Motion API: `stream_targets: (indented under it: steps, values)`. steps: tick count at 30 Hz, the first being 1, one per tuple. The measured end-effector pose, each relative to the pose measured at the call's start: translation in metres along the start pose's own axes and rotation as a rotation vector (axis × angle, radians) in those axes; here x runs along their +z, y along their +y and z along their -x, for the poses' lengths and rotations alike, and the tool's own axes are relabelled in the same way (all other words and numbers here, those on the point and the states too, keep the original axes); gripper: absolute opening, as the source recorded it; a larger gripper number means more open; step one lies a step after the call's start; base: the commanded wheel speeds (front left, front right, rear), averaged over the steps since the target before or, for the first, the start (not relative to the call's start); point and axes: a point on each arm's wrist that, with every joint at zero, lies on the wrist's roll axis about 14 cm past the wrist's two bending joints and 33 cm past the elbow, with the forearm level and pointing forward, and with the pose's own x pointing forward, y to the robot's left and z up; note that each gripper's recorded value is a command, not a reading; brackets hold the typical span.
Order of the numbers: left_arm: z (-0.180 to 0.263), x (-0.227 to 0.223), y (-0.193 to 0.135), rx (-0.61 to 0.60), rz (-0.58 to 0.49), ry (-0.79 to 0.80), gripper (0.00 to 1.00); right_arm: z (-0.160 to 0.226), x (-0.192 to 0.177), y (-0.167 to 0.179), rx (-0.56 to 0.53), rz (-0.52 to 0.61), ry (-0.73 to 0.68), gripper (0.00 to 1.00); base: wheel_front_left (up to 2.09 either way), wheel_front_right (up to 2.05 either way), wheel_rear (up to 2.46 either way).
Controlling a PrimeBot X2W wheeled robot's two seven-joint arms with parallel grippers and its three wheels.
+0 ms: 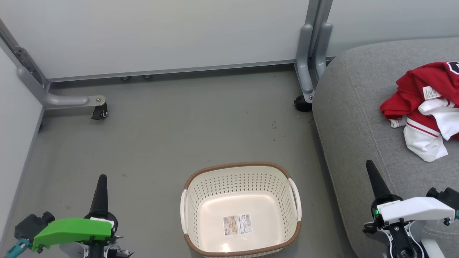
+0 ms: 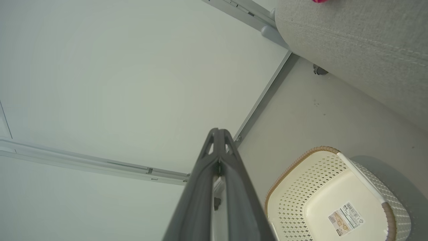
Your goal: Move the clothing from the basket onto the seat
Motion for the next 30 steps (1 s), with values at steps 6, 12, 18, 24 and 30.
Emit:
stream_targets:
  steps: [6,12,18,24,30]
  values:
    - [0.0,0.002,-0.001,-0.007,0.058,0.0,0.0,-0.003,0.003,0.003,0.007,-0.057,-0.005,0.0,0.0,0.0,0.0]
    - [-0.002,0.004,-0.005,-0.019,0.116,-0.001,0.0,-0.002,0.004,0.001,0.002,-0.113,-0.007,0.0,0.0,0.0,0.0]
    - [-0.002,0.006,-0.007,-0.03,0.168,-0.001,0.0,-0.004,0.006,0.002,0.006,-0.165,-0.012,0.0,0.0,0.0,0.0]
    - [-0.002,0.009,-0.008,-0.036,0.22,-0.004,0.0,-0.005,0.008,0.003,0.008,-0.214,-0.015,0.0,0.0,0.0,0.0]
    - [-0.003,0.011,-0.013,-0.054,0.264,-0.007,0.0,-0.005,0.01,0.002,0.009,-0.262,-0.018,0.0,0.0,0.0,0.0]
